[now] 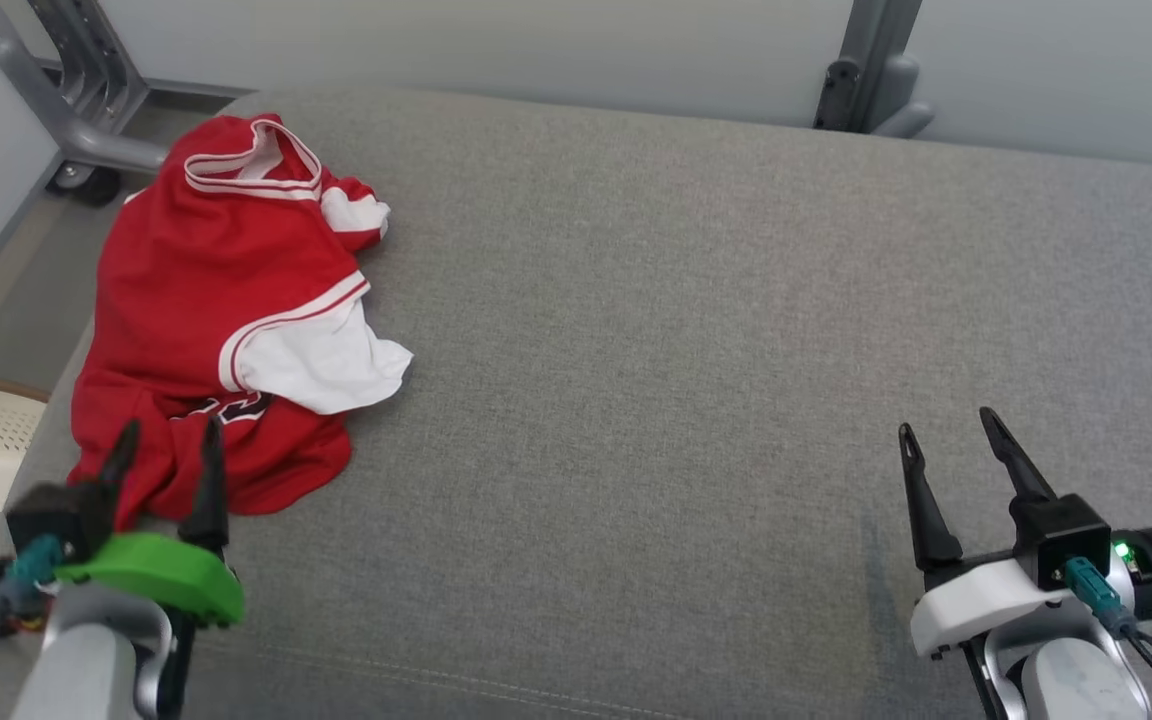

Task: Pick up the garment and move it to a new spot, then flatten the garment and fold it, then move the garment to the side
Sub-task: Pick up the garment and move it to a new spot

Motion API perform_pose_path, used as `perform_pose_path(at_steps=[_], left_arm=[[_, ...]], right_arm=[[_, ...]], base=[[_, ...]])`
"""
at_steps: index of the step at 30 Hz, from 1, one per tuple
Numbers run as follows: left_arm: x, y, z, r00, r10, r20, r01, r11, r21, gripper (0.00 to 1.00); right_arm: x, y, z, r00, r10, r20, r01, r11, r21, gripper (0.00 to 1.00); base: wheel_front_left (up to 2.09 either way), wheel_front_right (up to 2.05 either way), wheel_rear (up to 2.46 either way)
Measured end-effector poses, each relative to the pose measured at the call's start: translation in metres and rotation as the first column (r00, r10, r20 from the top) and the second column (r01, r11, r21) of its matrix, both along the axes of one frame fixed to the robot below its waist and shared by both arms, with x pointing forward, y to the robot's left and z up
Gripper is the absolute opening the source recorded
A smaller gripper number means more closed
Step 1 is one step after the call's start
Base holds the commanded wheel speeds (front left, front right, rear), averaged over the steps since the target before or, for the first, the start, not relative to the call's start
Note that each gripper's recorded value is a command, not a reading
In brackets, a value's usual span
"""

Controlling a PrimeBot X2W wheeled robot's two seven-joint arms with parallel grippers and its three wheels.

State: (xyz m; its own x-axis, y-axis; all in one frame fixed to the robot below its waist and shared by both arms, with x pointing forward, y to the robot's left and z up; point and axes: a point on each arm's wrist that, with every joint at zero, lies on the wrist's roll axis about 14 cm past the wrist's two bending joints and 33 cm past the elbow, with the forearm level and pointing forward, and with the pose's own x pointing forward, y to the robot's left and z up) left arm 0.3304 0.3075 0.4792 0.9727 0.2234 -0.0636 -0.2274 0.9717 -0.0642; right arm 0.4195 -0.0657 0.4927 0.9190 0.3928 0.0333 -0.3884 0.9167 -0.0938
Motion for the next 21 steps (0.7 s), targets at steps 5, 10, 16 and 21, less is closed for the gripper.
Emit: perform_pose_path(at_steps=[5, 10, 16, 21], left_arm=[[0.056, 0.017, -0.003, 0.995, -0.019, -0.101, 0.021, 1.0, 0.017, 1.0], [0.095, 0.018, -0.025, 0.978, -0.056, -0.202, 0.061, 0.998, 0.02, 1.0], [0.096, 0.027, -0.079, 0.907, -0.055, -0.418, 0.074, 0.997, 0.028, 1.0], [0.104, 0.033, -0.09, 0.892, -0.039, -0.451, 0.066, 0.997, 0.045, 1.0]], right_arm=[[0.018, -0.002, -0.019, 0.999, -0.012, -0.034, 0.011, 1.0, -0.008, 1.0], [0.025, -0.008, -0.051, 0.993, -0.026, -0.111, 0.024, 1.0, -0.015, 1.0], [0.03, -0.02, -0.069, 0.987, -0.061, -0.151, 0.058, 0.998, -0.021, 1.0], [0.031, -0.03, -0.071, 0.984, -0.088, -0.156, 0.086, 0.996, -0.021, 1.0]], base=[[0.0, 0.0, 0.0], [0.0, 0.0, 0.0], [0.0, 0.0, 0.0], [0.0, 0.0, 0.0]])
